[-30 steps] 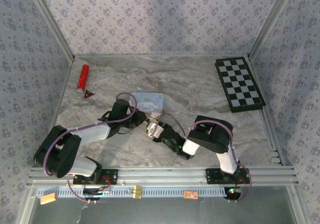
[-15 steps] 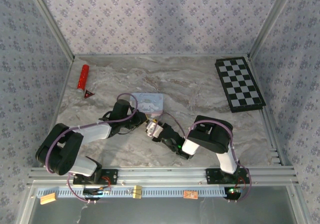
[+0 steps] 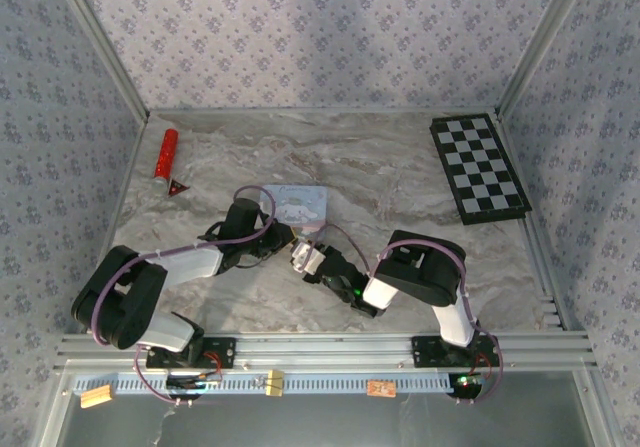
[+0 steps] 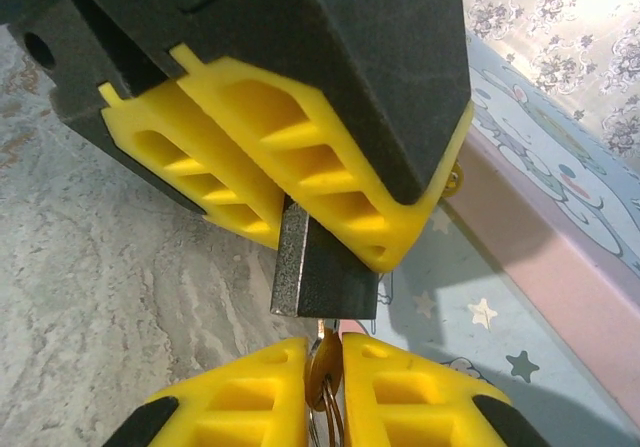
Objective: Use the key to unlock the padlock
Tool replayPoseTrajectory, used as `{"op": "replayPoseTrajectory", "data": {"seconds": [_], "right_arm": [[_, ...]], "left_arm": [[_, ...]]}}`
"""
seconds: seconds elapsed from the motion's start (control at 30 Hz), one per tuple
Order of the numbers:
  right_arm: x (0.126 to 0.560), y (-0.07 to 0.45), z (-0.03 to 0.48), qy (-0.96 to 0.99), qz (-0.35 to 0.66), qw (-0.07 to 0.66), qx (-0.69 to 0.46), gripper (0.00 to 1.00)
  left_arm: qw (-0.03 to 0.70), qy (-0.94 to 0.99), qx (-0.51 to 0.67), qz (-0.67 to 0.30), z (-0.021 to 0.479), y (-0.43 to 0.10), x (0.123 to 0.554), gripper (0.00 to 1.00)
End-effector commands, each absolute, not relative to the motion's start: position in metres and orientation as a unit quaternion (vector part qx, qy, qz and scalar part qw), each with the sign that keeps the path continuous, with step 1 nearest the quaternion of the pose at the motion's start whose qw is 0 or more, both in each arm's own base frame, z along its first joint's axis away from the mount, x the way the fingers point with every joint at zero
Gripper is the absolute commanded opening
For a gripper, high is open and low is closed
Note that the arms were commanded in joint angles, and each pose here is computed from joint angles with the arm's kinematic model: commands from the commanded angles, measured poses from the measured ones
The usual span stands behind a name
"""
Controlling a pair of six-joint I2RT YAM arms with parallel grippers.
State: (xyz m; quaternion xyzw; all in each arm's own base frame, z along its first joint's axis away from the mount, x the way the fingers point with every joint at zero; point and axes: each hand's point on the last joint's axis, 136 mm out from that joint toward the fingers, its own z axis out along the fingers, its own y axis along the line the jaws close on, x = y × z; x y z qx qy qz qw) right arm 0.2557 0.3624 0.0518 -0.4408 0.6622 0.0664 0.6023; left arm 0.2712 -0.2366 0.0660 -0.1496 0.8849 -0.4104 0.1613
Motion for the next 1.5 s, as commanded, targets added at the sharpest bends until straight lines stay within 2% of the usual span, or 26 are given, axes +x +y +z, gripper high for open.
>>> {"op": "replayPoseTrajectory", "data": {"seconds": [0.0,0.33,0.7,0.77,1.0,1.1,1.23,1.47], "right_arm": [[0.263,0.363,0.062,0.676,0.076,0.605,-0.414,0.13],[0.263,0.364,0.075,0.733,0.162,0.566,-0.340,0.06],[0.263,0.366,0.069,0.796,0.297,0.468,-0.244,0.00],[0.260,0.367,0.068,0.799,0.304,0.459,-0.241,0.00],[0.259,0.366,0.070,0.817,0.311,0.432,-0.223,0.00],[0.261,0.362,0.066,0.839,0.315,0.396,-0.203,0.00],[0.258,0.353,0.058,0.851,0.311,0.379,-0.190,0.00],[0.257,0.350,0.052,0.858,0.318,0.361,-0.179,0.00]], "left_arm": [[0.178,0.870,-0.134,-0.440,0.085,-0.246,0.280,0.05],[0.197,0.863,-0.111,-0.452,0.095,-0.251,0.287,0.04],[0.202,0.867,-0.092,-0.446,0.085,-0.255,0.297,0.06],[0.206,0.863,-0.090,-0.452,0.085,-0.256,0.299,0.09],[0.227,0.866,-0.073,-0.439,0.093,-0.253,0.304,0.36],[0.236,0.882,-0.072,-0.402,0.095,-0.241,0.304,0.46],[0.240,0.908,-0.088,-0.333,0.093,-0.206,0.301,0.50],[0.262,0.917,-0.089,-0.288,0.109,-0.169,0.306,0.52]]}}
